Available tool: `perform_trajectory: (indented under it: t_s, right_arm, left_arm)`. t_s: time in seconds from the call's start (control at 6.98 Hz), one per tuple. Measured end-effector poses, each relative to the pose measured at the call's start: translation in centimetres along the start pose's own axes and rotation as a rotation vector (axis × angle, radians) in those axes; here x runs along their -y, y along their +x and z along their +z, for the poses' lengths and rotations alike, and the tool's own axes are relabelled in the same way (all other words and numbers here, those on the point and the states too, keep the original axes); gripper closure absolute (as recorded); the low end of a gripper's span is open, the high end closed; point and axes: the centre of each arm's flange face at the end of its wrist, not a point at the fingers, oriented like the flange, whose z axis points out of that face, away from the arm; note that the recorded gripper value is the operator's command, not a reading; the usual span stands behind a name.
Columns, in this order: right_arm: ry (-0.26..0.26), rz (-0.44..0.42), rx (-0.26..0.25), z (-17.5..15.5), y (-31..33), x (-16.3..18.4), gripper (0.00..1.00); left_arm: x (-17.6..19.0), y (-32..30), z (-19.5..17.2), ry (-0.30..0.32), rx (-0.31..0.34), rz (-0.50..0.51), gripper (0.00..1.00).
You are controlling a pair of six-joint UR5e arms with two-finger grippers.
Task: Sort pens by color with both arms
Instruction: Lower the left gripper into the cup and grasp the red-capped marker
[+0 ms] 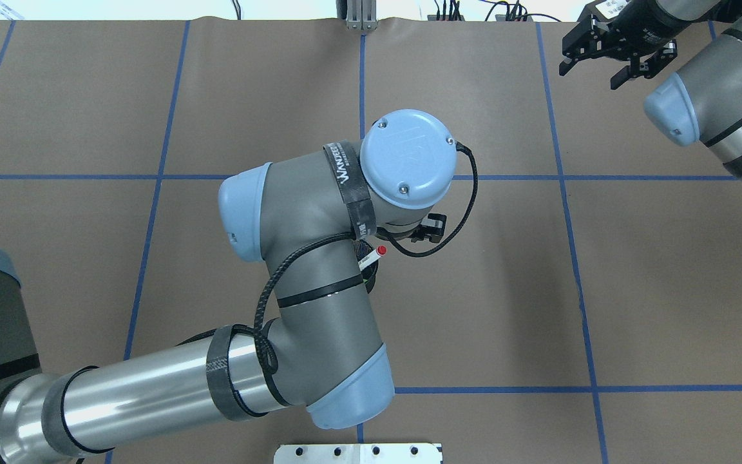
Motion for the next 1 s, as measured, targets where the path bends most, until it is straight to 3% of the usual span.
perform_trajectory:
  t_s: [0.57,1.0]
  right_arm:
    - [-0.002,-0.001,-0.001,0.2,0.0,-0.1,0.01]
    - [-0.005,-0.003,-0.002,0.4,-0.1,-0.2,0.01]
  left_arm:
    - [0.8,1.0,2.1,-0.023,0.088,0.055,0.06]
    - [0.8,1.2,3.2,-0.035,0.111,0.060,0.15]
